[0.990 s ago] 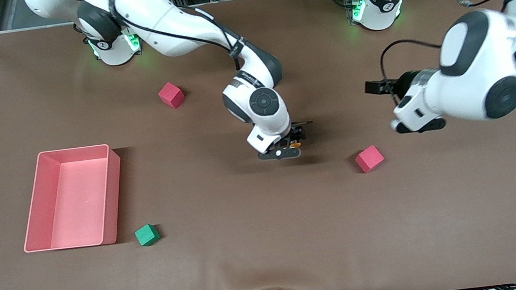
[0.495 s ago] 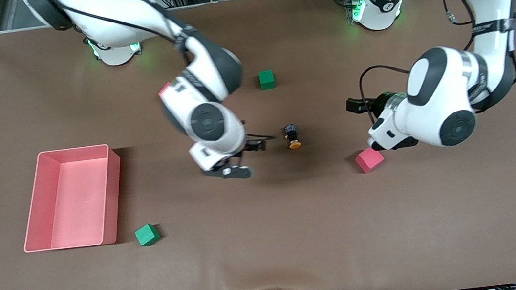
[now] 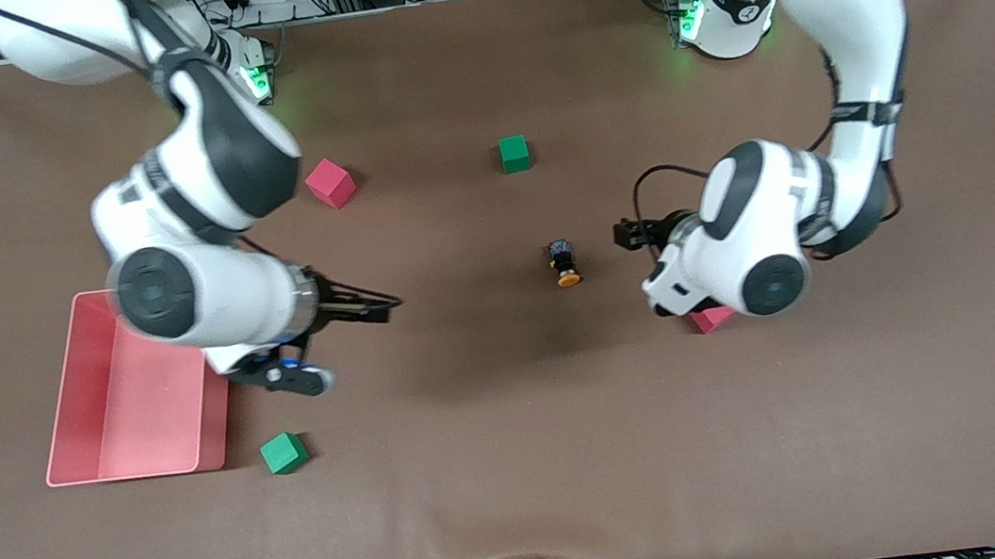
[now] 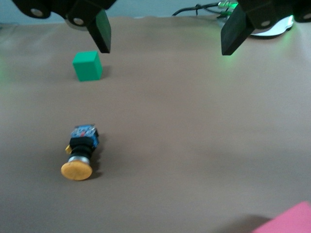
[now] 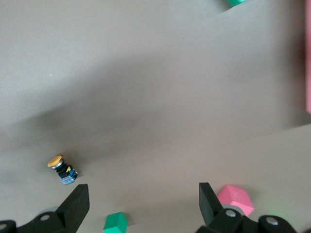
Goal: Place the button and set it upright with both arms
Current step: 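Grasp the button with the left gripper while the right gripper retracts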
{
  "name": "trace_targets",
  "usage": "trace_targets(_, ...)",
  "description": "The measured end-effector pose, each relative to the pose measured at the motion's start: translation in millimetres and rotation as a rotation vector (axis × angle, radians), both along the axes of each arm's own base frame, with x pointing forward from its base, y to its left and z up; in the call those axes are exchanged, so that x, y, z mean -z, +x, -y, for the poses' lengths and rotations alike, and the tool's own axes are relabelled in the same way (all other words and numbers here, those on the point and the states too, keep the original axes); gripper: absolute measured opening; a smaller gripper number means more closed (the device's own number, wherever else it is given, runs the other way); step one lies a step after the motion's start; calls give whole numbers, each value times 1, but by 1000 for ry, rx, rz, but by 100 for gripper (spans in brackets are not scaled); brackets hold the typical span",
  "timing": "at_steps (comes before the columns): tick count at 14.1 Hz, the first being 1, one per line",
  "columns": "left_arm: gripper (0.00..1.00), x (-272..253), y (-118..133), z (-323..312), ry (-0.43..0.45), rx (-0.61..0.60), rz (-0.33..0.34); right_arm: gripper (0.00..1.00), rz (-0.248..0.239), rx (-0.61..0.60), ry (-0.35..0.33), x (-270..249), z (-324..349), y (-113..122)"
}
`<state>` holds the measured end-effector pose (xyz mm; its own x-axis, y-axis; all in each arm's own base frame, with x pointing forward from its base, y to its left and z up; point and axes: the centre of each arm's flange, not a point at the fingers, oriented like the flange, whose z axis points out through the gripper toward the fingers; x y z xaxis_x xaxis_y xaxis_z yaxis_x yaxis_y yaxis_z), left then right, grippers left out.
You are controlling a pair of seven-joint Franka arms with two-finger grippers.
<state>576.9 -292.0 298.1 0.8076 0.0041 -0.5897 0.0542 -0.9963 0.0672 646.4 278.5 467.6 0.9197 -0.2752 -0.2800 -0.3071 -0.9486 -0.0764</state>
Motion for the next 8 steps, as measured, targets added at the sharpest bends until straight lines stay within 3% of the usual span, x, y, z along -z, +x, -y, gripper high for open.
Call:
trace_targets(4, 100, 32, -9, 35, 3, 27, 18, 100, 22, 54, 0, -46, 63, 4)
trace_targets(8, 100, 48, -13, 61, 2, 24, 62, 100, 40, 50, -75, -71, 91, -22)
